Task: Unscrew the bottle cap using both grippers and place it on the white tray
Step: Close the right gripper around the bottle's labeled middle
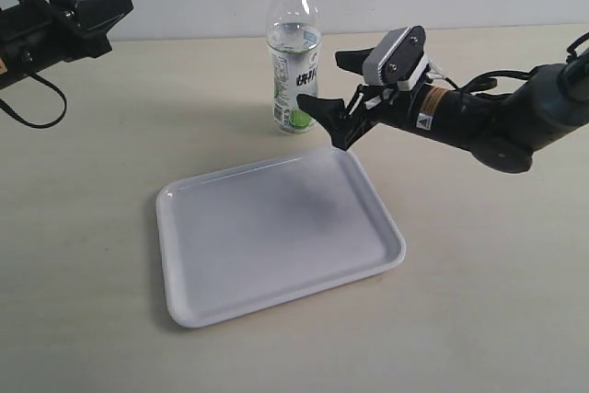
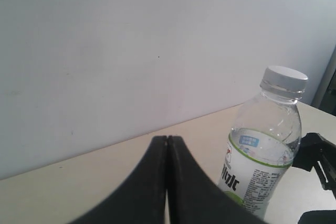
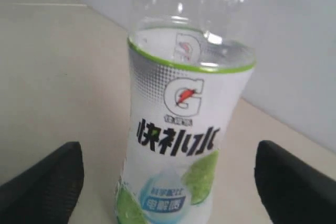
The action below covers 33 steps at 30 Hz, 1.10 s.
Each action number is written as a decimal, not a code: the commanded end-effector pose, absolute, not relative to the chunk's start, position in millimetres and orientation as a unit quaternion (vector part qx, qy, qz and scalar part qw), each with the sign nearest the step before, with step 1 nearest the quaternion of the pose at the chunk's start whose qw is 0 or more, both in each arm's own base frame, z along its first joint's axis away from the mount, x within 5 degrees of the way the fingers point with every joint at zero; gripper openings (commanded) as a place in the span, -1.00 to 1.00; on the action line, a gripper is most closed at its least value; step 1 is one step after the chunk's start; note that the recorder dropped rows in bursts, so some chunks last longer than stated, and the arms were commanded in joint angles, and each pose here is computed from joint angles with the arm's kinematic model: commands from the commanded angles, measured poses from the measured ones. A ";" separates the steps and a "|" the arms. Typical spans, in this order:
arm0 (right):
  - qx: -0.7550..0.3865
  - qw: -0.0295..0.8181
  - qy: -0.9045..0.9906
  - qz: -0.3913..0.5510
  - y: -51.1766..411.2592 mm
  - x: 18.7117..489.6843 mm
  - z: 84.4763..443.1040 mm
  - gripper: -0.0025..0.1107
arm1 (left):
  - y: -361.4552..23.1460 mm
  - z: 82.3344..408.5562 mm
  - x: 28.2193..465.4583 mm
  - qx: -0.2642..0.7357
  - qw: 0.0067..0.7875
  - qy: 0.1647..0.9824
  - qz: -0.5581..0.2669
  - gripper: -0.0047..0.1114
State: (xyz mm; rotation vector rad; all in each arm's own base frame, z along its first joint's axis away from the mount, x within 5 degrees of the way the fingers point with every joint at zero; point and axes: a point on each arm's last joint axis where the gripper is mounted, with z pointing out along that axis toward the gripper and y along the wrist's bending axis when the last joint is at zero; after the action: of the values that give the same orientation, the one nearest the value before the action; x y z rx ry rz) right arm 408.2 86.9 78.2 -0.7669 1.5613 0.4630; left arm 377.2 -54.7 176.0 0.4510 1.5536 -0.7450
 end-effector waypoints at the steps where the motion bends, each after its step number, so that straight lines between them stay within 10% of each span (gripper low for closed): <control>1: -0.326 0.620 0.683 0.209 99.0 414.3 65.7 0.59 | -55.7 179.9 377.0 0.201 0.633 0.675 -0.322 -0.92; 33: -0.301 0.626 0.689 0.208 102.5 427.7 65.6 0.69 | -55.6 178.9 377.1 0.201 0.630 0.679 -0.319 -0.92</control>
State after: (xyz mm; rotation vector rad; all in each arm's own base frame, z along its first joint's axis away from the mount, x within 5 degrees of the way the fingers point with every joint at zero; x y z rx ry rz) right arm 425.2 102.7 65.3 -0.7005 1.5736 0.4810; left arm 377.4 -54.5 175.3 0.4501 1.5611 -0.7402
